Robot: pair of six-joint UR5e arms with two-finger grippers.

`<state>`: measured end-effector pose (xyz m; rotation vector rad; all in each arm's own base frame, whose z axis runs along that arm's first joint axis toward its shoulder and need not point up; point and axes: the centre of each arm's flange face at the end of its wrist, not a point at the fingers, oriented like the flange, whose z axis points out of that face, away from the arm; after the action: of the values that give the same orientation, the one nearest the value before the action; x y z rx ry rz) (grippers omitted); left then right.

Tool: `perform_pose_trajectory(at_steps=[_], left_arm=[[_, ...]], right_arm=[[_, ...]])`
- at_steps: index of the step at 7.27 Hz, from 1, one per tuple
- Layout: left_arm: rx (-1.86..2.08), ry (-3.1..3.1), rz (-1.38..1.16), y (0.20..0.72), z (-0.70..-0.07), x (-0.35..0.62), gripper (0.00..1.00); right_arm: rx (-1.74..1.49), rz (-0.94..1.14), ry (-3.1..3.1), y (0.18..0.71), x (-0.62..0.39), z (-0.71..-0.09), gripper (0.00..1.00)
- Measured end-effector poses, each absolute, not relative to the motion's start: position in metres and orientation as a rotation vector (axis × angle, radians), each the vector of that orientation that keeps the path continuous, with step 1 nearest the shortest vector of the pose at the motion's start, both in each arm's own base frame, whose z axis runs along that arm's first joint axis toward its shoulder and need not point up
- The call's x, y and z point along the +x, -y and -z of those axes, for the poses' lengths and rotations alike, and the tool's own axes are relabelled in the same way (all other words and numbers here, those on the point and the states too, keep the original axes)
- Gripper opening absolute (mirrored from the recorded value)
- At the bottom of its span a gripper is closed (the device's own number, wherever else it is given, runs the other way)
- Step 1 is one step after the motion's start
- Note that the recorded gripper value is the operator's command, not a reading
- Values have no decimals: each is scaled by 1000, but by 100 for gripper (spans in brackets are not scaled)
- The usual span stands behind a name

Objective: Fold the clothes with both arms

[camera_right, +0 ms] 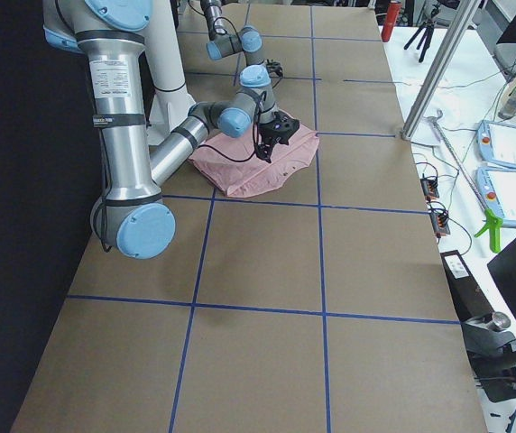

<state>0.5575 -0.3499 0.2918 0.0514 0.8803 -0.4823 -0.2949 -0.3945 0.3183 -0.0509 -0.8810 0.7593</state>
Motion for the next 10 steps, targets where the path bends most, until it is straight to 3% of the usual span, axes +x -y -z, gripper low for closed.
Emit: perform_pose_trajectory(at_steps=[1,4,8,9,10], left_arm=[[53,-875,484,351,-294,558,0],[55,-838,493,357,-300,555,0],[156,-801,437,410,-293,511,0],[161,-807,430,413,-288,509,17],[160,-815,427,413,-283,510,45]], right_arm=[[-51,-759,881,394,-295,-318,100],[-52,-756,885,394,-294,-317,100],[-57,-754,890,392,-294,-315,100],[-59,-753,891,392,-294,-314,100],[-60,-753,892,391,-294,-314,100]])
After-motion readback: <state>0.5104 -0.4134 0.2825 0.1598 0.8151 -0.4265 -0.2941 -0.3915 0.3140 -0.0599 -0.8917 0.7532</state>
